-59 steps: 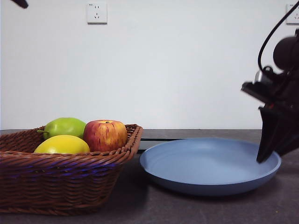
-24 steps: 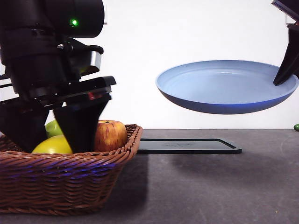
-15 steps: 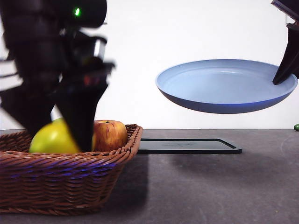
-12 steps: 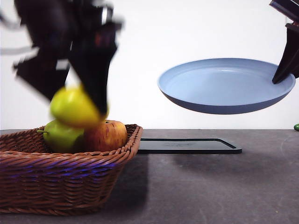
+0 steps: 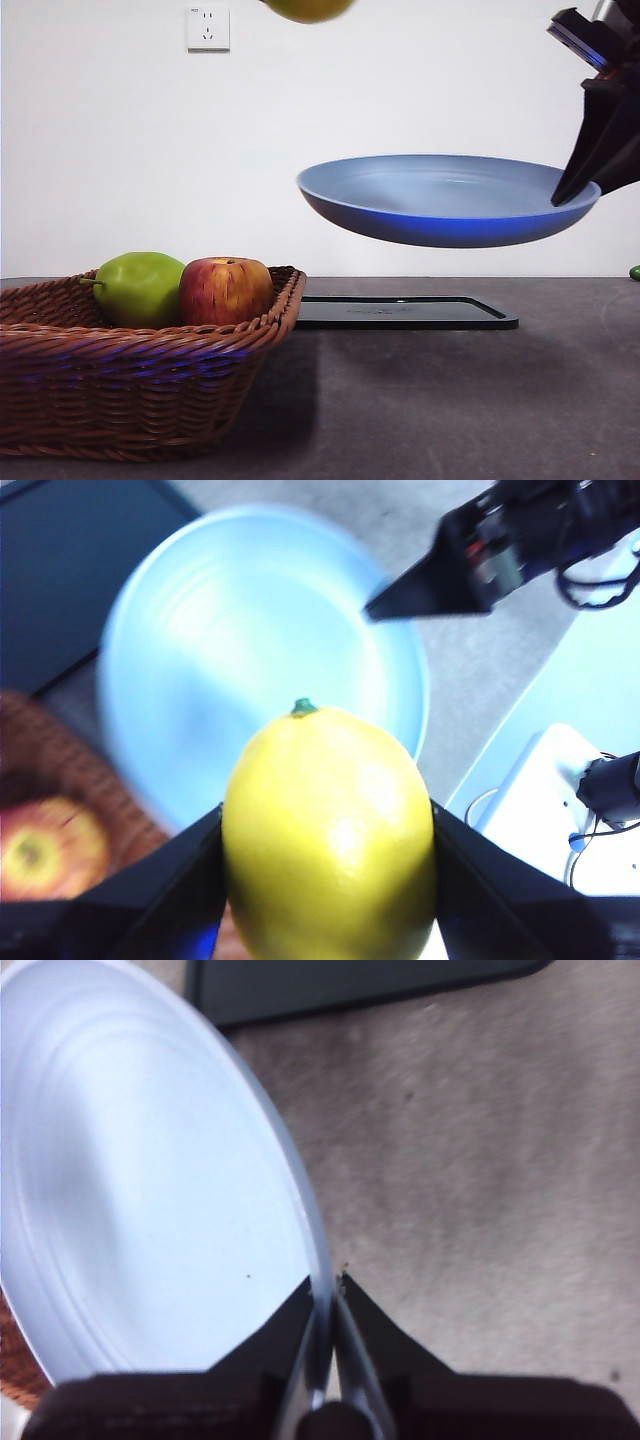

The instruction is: Take the lemon from the basket,put the lemon in the plate,hand out the plate

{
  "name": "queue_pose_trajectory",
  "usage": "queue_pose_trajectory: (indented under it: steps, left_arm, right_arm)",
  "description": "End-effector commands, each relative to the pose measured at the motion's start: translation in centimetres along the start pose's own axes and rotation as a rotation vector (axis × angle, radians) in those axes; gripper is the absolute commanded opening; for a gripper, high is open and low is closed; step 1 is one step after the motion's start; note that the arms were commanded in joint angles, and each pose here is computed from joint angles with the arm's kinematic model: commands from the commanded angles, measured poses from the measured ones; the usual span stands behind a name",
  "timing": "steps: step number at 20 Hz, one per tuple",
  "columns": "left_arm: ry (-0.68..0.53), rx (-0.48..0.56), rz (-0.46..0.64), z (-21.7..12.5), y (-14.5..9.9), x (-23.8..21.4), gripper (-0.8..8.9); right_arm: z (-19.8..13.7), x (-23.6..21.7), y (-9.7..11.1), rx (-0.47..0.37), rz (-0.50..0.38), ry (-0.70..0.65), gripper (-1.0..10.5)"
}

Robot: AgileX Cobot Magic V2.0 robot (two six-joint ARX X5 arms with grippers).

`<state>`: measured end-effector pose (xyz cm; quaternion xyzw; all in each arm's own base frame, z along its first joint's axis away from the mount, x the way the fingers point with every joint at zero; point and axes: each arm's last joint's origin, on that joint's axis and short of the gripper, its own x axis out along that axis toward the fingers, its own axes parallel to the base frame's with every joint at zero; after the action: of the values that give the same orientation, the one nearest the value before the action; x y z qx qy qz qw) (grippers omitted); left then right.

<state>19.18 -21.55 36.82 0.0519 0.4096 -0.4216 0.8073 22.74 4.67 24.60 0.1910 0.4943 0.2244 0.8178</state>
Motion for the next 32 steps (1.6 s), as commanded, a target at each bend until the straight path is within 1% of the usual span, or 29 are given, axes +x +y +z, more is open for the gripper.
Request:
queue_pose_trajectory:
  steps: [1, 4, 6, 7, 10, 13, 15, 17, 19, 20, 22, 25, 28, 31, 32]
  left_arm:
    - [0.026, 0.040, -0.019, 0.4, -0.7, 2.2, 1.74]
    - [0.122, 0.076, 0.024, 0.0, -1.1, 6.0, 1.74]
    - [0.177, 0.099, 0.024, -0.5, -1.3, 8.0, 1.74]
    - [0.193, 0.107, 0.025, -0.6, -1.4, 8.7, 1.75]
    - [0.209, 0.157, 0.085, -0.9, -1.7, 9.9, 1.80]
    - [0.245, 0.160, 0.090, -1.2, -1.4, 11.3, 1.80]
    - [0.248, 0.161, 0.098, -1.2, -1.4, 11.4, 1.86]
    - [0.239, 0.171, 0.112, -1.2, -1.5, 11.4, 2.70]
    - [0.238, 0.179, 0.130, -1.2, -1.4, 11.4, 3.20]
    - [0.238, 0.180, 0.136, -1.2, -1.4, 11.4, 3.60]
    - [0.239, 0.180, 0.129, -1.2, -1.5, 11.4, 4.43]
    - [0.258, 0.179, 0.135, -1.3, -1.5, 11.3, 4.44]
    - [0.251, 0.176, 0.134, -1.1, -1.6, 11.0, 4.44]
    - [0.217, 0.180, 0.129, 0.6, -2.2, 9.4, 4.44]
    - [0.199, 0.185, 0.125, 1.4, -2.6, 8.5, 4.44]
  right_arm:
    - [0.4, 0.2, 0.9, -0.011, 0.029, 0.002, 0.0]
    - [0.0, 0.7, 1.7, -0.036, 0.046, 0.030, 0.0]
    - [-0.1, 0.8, 1.9, -0.044, 0.050, 0.037, 0.0]
    - [-0.1, 0.8, 1.9, -0.042, 0.049, 0.040, 0.0]
    - [-0.3, 0.8, 1.9, -0.033, 0.045, 0.057, 0.0]
    - [-0.6, 0.8, 1.9, -0.028, 0.041, 0.084, 0.0]
    - [-0.8, 0.8, 1.9, -0.031, 0.036, 0.104, 0.0]
    - [-0.9, 0.8, 1.9, -0.033, 0.034, 0.114, 0.0]
    - [-0.9, 0.8, 1.9, -0.033, 0.034, 0.114, 0.0]
    - [-0.9, 0.8, 1.9, -0.033, 0.034, 0.114, 0.0]
    - [-0.9, 0.8, 1.9, -0.033, 0.034, 0.114, 0.0]
    - [-0.9, 0.8, 1.9, -0.033, 0.033, 0.114, 0.0]
    - [-0.9, 0.8, 1.9, -0.033, 0.032, 0.113, 0.0]
    - [-0.7, 1.3, 1.7, -0.028, 0.025, 0.114, 0.0]
    - [-0.5, 1.6, 1.4, -0.015, 0.021, 0.116, 0.0]
